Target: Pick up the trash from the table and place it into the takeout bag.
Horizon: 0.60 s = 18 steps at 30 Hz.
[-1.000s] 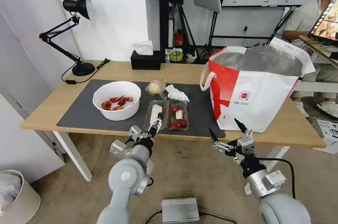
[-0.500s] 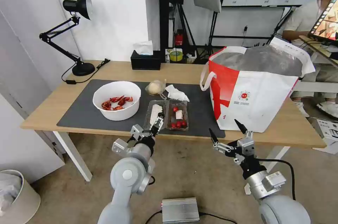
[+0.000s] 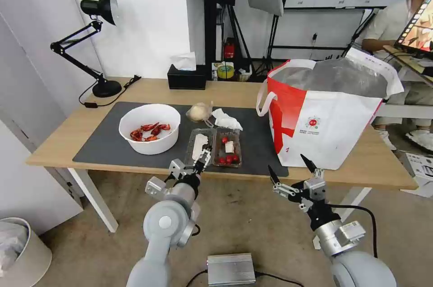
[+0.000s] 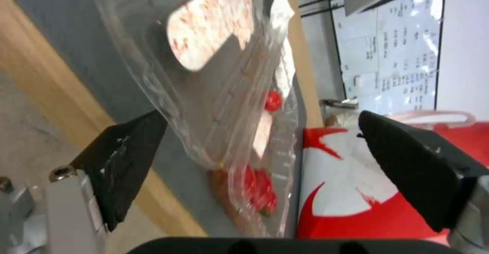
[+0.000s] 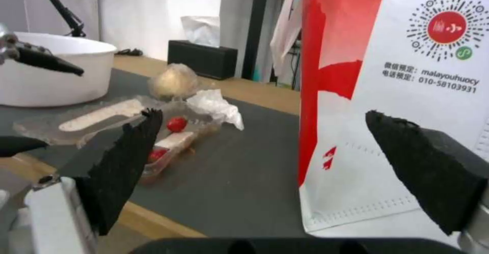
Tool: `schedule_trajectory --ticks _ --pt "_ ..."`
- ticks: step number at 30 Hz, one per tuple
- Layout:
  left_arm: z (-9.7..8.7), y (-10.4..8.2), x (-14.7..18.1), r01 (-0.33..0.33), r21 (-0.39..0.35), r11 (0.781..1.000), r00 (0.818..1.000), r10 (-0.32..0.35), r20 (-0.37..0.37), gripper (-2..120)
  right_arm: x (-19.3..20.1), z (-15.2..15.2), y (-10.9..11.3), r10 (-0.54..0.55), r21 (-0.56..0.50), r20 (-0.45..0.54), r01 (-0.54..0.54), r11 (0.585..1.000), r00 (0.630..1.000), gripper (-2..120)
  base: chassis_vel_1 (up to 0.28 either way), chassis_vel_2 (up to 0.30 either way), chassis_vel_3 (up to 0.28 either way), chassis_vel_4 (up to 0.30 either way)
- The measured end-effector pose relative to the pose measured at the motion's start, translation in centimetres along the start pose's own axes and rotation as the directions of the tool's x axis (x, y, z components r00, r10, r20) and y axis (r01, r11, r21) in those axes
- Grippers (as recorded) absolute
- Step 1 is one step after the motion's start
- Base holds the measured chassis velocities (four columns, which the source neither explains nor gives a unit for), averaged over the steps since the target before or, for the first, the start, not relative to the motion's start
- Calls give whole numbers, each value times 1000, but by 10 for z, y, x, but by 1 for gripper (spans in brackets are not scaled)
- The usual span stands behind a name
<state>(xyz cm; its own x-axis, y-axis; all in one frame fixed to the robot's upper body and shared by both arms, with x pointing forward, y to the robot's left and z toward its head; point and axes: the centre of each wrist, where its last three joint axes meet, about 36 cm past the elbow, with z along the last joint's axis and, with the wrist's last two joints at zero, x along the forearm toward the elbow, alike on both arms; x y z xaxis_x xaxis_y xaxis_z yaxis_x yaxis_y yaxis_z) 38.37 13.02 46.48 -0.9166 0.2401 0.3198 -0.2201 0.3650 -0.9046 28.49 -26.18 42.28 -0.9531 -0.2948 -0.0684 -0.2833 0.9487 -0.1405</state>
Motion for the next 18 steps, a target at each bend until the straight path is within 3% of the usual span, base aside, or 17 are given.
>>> schedule_trajectory --ticks 18 --pt "-5 -2 4 -69 17 997 996 68 58 100 -5 8 8 -5 -12 -5 5 1000 1000 100 0 0 0 0"
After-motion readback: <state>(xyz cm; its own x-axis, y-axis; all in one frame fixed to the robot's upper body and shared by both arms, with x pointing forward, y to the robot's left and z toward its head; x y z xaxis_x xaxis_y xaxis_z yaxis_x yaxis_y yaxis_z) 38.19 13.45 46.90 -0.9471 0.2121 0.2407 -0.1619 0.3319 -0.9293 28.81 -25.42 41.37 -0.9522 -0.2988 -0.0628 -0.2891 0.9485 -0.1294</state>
